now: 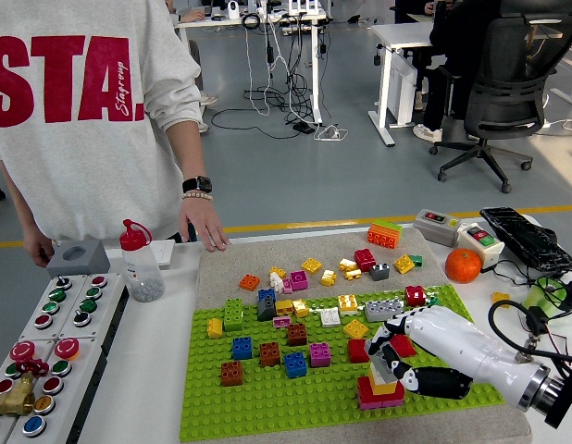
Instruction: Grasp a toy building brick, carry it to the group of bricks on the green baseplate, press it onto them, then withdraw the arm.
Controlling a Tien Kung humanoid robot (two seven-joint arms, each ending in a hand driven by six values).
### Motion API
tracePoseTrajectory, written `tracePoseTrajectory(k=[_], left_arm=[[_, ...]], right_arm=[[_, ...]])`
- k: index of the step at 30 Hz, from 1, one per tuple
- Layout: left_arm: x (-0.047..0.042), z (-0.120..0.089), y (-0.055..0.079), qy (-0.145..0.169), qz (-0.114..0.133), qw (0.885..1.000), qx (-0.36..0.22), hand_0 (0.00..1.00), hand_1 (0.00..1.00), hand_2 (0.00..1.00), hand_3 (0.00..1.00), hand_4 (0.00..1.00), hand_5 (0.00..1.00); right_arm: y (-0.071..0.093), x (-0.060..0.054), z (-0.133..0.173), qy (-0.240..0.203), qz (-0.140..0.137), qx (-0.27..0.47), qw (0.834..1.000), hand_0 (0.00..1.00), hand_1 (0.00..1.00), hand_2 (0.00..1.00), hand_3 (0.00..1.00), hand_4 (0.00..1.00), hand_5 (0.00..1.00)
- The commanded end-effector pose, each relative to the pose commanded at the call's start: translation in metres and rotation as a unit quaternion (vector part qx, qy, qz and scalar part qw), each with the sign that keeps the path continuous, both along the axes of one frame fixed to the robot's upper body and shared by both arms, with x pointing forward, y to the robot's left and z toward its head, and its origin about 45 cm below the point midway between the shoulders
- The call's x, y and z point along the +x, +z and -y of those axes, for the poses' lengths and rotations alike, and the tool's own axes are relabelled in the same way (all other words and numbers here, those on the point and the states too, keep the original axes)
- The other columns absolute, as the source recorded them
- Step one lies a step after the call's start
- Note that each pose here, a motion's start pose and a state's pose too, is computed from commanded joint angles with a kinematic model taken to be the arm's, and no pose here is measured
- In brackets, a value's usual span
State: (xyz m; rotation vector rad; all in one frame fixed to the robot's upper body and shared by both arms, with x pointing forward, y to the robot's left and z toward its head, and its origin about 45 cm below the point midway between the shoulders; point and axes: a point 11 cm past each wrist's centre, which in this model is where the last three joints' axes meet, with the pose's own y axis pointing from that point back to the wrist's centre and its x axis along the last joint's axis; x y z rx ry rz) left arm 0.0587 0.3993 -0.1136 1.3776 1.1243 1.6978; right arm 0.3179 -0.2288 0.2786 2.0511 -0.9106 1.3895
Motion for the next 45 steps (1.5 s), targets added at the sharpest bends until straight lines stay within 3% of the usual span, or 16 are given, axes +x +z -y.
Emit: tracePoseTrajectory(k=[18,45], left_arm=[[-0.0029,0.0,0.0,-0.001,-0.003,1.0,0.0,0.669,0.616,0.578,0.46,0.24,0.998],[0.0007,0.0,0.0,-0.002,0.0,1.0,0.0,0.67,0.616,0.578,0.459,0.241,0.998]], right_arm=[[-0.011,0.003,0.002,-0.008,-0.013,-0.002,1.0,0.601,0.628,0.622,0.567,0.196,0.283],[-0.019,0.006,0.006,-0.016,-0.023,-0.005,1.0,0.598,0.627,0.621,0.568,0.197,0.278]])
